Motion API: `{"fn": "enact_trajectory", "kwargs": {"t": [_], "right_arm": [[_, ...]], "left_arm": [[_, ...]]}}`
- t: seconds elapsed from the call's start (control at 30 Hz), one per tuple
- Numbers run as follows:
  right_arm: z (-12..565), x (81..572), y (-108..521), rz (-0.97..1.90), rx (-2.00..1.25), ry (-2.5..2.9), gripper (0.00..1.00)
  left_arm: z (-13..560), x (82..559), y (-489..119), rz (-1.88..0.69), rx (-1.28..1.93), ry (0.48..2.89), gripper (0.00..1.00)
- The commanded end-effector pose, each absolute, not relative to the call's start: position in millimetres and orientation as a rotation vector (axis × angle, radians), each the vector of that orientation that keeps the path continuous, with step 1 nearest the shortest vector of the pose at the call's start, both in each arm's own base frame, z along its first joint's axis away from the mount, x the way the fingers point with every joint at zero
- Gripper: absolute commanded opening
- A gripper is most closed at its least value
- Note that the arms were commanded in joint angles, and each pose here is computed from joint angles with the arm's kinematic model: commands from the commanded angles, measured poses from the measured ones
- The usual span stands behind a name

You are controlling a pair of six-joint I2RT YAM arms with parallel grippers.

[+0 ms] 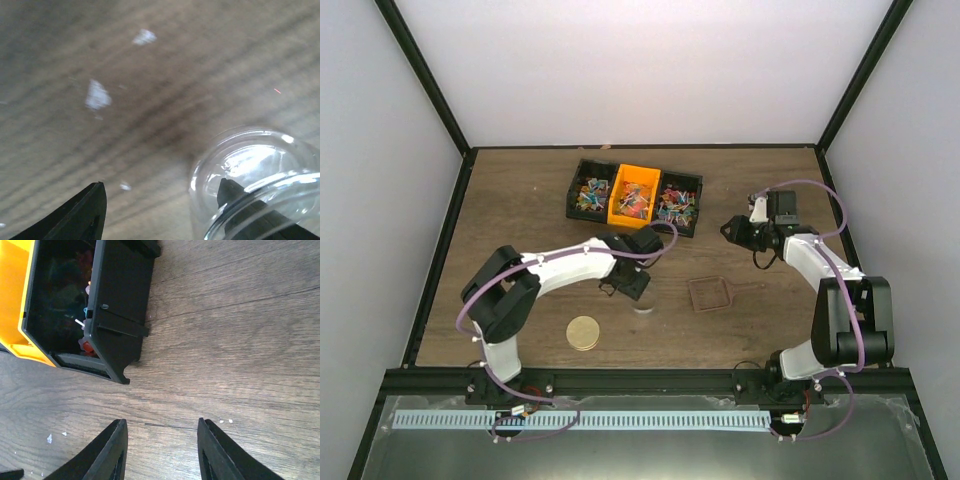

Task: Pack the candies
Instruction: Move the packing bottle to the center of the board, then pick up the spatula from the center of the board.

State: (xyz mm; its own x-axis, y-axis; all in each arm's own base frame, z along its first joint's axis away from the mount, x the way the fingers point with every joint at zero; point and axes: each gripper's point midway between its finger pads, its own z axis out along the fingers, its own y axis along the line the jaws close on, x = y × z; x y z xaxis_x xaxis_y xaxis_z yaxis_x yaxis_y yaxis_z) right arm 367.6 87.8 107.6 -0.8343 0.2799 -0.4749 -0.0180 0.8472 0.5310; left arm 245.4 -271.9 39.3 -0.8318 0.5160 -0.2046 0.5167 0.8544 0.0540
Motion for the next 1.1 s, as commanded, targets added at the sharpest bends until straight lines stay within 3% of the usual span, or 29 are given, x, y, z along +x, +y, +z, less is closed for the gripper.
{"fn": "enact_trajectory", "kwargs": {"t": [0.0,0.27,0.5,0.73,1.07], "right_arm": [[117.7,373.9,93.7,0.734,0.152,2.450,0.40],[128.2,369.6,102.3,0.823,0.165,2.445,0.48],[143.5,365.5,100.0,0.811,0.178,2.423,0.49],[149.9,363.3,88.2,0.772,0.258,2.403,0.49],[167.4,355.9,67.5,0.727,0.389,2.330,0.50]], "left_arm": [[52.0,286.1,-249.5,0.061,0.684,2.776,0.64],[55.2,331.6,-216.3,0.079,0.544,2.779,0.64],[93.2,342.0,-237.8,-0.066,0.463,2.735,0.68],[135.9,327.7,-272.4,-0.191,0.428,2.685,0.70],[129.8,293.6,-336.3,-0.359,0.369,2.800,0.70]]}}
